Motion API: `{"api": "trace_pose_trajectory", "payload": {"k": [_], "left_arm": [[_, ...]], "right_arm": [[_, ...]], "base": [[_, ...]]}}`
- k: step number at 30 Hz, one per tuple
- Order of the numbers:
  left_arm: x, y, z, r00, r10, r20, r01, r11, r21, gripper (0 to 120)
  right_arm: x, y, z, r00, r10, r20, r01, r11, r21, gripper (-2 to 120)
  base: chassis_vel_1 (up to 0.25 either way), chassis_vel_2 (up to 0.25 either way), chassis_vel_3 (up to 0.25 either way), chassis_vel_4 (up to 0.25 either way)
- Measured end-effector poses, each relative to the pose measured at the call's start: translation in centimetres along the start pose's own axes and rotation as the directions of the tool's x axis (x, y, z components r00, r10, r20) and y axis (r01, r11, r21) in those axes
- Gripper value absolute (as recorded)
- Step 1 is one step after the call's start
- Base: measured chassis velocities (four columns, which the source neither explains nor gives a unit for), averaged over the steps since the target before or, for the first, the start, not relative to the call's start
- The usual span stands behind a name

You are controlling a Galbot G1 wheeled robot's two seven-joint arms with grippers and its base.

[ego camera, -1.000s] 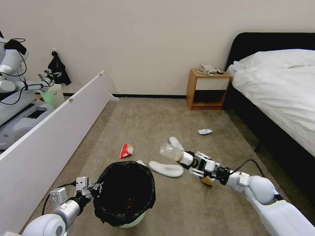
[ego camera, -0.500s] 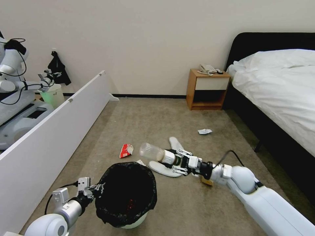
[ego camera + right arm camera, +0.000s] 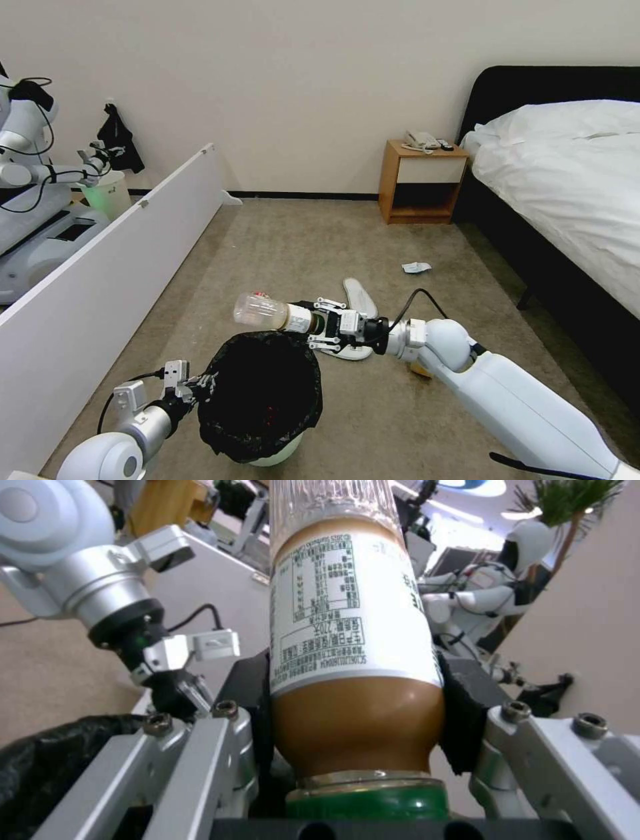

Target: Pick up the trash bin, then pick up the garbage from the floor and place it into the trash bin.

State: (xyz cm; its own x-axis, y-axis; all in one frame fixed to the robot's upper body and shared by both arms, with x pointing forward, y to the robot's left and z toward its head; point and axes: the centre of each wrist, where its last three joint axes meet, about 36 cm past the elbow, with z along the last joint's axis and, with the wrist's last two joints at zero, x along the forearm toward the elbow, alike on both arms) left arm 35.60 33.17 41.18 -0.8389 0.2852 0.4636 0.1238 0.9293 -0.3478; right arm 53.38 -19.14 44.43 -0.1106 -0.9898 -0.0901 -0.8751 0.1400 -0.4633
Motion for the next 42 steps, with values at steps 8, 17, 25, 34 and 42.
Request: {"api": "trace_pose_trajectory", "payload": {"k": [8, 17, 25, 34, 42], "left_arm": [[-0.3, -0.1, -0.3, 1.0, 0.009, 0.005, -0.009, 1.0, 0.006, 4], [0.1, 0.2, -0.3, 1.0, 0.0, 0.009, 0.0, 1.0, 0.008, 4], [-0.1, 0.0, -0.3, 1.0, 0.006, 0.01, -0.006, 1.0, 0.009, 4], [-0.1, -0.4, 0.0, 1.0, 0.011, 0.005, -0.011, 1.0, 0.007, 4], [0.1, -0.3, 0.0, 1.0, 0.008, 0.008, -0.008, 1.0, 0.006, 4]], "right_arm": [[-0.8, 1.3, 1.0, 0.999, -0.037, -0.01, 0.036, 0.999, -0.032, 45], [-0.4, 3.3, 3.1, 0.997, -0.068, -0.044, 0.065, 0.996, -0.068, 45], [1.5, 4.9, 4.2, 0.995, -0.061, -0.084, 0.054, 0.995, -0.081, 45], [2.4, 5.5, 4.4, 0.994, -0.032, -0.108, 0.024, 0.997, -0.076, 63], [2.1, 6.4, 4.8, 0.991, -0.062, -0.12, 0.049, 0.993, -0.104, 92]], "base": [[0.0, 0.0, 0.0, 0.0], [0.0, 0.0, 0.0, 0.0], [0.0, 0.0, 0.0, 0.0], [0.0, 0.0, 0.0, 0.0], [0.0, 0.0, 0.0, 0.0]]}}
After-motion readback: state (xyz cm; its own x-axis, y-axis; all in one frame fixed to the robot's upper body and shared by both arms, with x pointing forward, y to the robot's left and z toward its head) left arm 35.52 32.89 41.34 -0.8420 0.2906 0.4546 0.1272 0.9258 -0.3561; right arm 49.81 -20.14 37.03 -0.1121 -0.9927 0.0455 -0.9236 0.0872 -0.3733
